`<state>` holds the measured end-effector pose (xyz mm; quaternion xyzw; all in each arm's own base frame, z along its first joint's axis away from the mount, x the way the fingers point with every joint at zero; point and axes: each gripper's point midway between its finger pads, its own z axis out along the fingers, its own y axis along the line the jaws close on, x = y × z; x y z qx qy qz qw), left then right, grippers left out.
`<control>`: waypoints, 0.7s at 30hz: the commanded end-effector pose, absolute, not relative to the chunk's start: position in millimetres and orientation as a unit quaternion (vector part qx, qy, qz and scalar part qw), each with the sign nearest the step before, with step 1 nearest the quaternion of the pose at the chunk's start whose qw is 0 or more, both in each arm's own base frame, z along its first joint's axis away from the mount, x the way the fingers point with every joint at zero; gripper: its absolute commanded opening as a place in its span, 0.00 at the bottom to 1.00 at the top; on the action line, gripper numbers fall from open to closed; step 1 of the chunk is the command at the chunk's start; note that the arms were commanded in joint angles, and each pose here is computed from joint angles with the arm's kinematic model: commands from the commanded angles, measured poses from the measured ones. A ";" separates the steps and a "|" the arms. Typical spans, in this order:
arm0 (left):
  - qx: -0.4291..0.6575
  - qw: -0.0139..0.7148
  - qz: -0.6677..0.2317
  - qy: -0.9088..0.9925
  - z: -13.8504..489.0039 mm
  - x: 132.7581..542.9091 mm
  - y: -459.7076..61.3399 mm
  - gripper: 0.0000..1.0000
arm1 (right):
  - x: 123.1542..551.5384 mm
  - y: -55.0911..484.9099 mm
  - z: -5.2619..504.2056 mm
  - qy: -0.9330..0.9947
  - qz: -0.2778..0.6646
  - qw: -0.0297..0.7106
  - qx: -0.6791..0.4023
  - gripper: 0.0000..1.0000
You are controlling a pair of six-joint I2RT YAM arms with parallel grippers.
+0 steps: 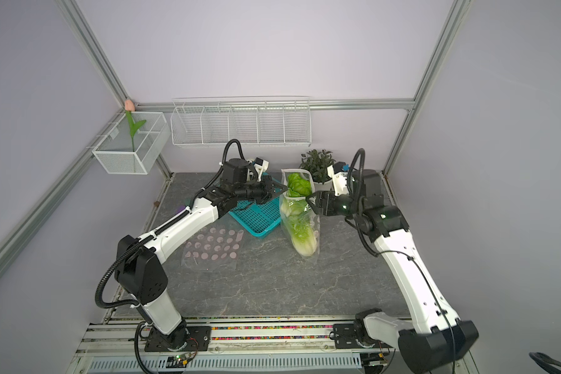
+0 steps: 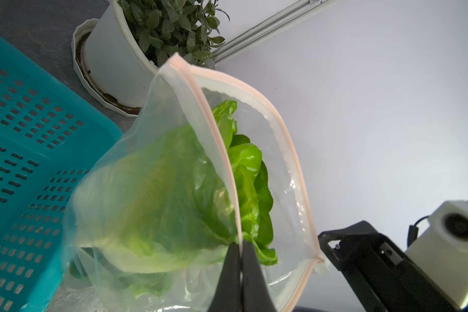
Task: Put the chinese cabbages into a zipper bag and zip it
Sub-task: Adjust the zipper food storage bag at the center of the board.
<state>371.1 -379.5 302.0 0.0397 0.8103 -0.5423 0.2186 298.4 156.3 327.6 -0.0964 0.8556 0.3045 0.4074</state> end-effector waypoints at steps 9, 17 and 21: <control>0.025 0.223 -0.556 0.800 309.2 373.4 -378.8 0.00 | 283.1 166.1 295.3 0.821 0.226 0.496 -0.170 0.72; 0.025 0.222 -0.555 0.802 309.9 371.1 -378.8 0.00 | 319.8 170.9 300.5 0.803 0.173 0.543 -0.176 0.49; 0.025 0.222 -0.555 0.801 309.6 372.1 -379.4 0.00 | 321.9 172.4 300.4 0.797 0.170 0.549 -0.184 0.38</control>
